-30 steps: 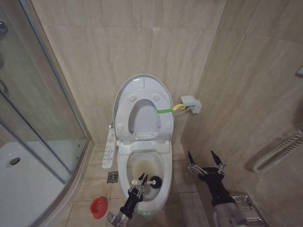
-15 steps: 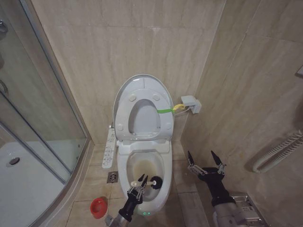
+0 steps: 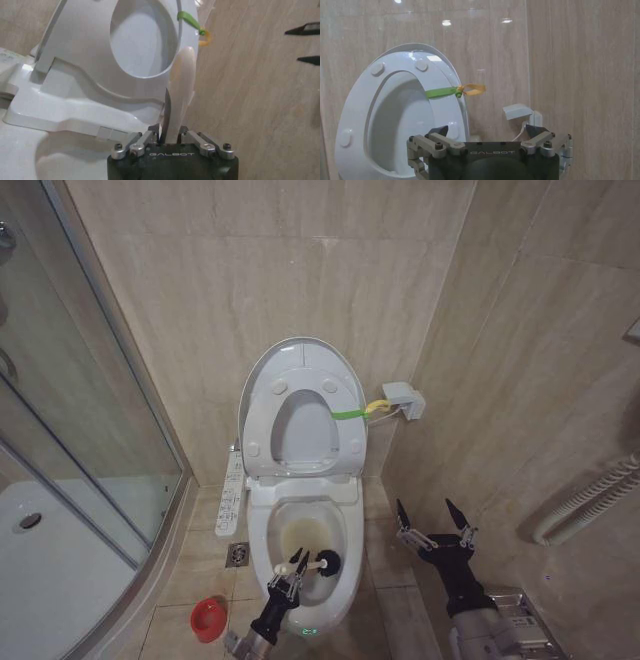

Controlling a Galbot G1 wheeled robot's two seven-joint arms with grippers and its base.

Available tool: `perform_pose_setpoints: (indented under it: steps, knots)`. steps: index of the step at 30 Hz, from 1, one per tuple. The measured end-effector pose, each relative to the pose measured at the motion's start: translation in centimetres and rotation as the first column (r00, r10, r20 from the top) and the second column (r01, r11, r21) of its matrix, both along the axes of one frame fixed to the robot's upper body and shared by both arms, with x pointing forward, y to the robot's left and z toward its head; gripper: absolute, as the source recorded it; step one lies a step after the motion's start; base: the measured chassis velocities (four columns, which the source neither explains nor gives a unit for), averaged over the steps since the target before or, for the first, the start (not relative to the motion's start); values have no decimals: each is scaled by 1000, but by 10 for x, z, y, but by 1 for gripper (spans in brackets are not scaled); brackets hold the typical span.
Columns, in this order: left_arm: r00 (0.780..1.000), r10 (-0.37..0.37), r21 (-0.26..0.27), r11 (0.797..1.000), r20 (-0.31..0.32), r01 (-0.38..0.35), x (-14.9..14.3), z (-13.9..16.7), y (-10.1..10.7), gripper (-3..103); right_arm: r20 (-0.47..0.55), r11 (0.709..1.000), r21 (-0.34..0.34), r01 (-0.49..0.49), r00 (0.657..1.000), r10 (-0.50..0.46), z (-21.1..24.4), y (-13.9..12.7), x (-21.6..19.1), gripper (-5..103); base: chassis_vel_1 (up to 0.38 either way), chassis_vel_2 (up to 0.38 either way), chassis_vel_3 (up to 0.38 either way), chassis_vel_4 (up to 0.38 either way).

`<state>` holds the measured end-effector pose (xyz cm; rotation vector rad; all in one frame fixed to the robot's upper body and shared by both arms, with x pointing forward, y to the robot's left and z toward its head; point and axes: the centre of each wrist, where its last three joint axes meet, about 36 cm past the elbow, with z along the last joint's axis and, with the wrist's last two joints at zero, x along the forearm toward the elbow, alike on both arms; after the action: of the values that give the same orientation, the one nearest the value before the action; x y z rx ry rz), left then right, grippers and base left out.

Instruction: Open the toilet lid, clean the toilet bowl with a toilet brush, close the toilet lid, and flush.

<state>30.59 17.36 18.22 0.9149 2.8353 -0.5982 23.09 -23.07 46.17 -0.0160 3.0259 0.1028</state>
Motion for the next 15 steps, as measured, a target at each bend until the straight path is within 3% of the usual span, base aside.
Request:
perform_pose_setpoints:
  steps: [8,15]
  knots:
    - [1000,8,-15,1000,-1,-8,-27,14,7,20,0,1000,0,0,1000,0,0,0,0,100,0,0,0,0]
    - [999,20,-4,1000,-28,-20,-17,-5,0,20,0,1000,0,0,1000,0,0,0,0,100,0,0,0,0]
